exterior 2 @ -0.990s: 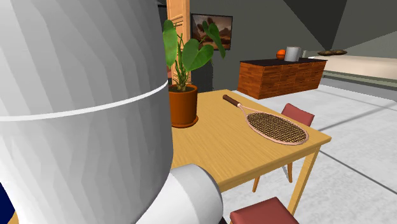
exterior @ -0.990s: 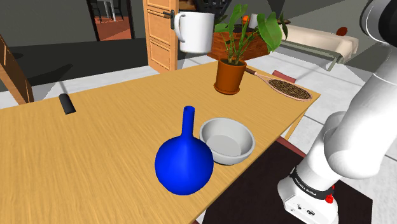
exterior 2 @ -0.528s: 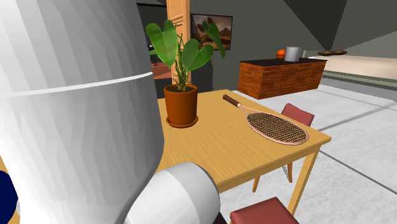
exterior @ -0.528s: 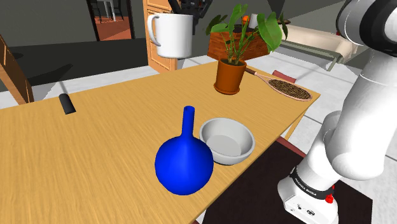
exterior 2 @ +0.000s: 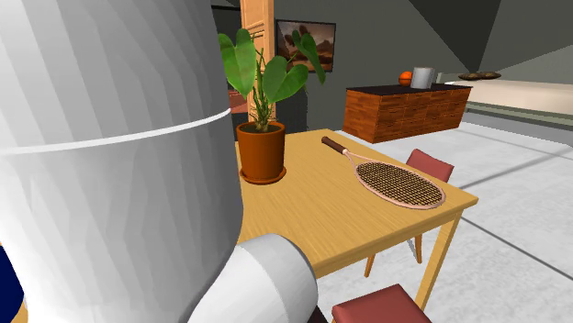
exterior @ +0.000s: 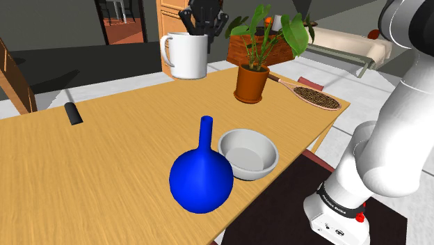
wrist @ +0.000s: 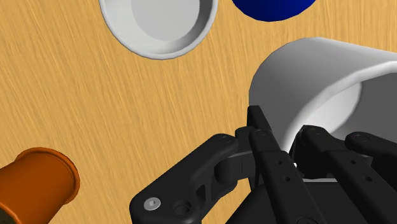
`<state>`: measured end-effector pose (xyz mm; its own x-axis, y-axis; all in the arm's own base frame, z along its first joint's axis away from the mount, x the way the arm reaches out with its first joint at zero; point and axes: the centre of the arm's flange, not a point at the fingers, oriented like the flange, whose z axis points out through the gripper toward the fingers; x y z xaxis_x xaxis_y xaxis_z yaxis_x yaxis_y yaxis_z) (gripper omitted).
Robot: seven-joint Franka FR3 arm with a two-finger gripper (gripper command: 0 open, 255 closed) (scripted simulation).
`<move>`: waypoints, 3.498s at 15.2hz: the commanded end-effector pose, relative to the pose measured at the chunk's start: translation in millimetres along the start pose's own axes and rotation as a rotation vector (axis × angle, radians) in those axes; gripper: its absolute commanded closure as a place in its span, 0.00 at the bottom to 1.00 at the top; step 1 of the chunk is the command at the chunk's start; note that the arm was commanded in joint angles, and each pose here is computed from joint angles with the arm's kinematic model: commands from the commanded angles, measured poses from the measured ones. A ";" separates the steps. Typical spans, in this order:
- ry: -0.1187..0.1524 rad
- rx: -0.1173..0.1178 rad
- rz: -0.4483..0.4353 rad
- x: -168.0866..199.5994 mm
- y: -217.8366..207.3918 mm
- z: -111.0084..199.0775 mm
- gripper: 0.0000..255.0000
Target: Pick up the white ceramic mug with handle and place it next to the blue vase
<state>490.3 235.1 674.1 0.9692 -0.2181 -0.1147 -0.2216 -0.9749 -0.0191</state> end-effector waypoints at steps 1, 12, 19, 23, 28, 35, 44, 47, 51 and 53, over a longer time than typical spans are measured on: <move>0.001 0.001 0.000 1.6 1.3 10.7 1.00; 0.001 0.001 0.000 8.3 2.4 68.4 1.00; 0.001 0.001 0.000 12.5 3.1 105.1 1.00; 0.001 0.001 0.000 15.0 3.5 126.1 1.00; 0.001 0.001 0.000 18.0 4.0 152.3 1.00; 0.001 0.001 0.000 22.2 4.7 189.0 1.00; 0.001 0.001 0.000 27.7 5.6 236.2 1.00; 0.001 0.001 0.000 29.5 5.9 251.9 1.00; 0.001 0.001 0.000 31.9 6.3 272.9 1.00; 0.001 0.001 0.000 33.1 6.5 283.4 1.00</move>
<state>490.9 233.4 393.7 0.9692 -0.2180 -0.1148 -0.2215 -0.9750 -0.0191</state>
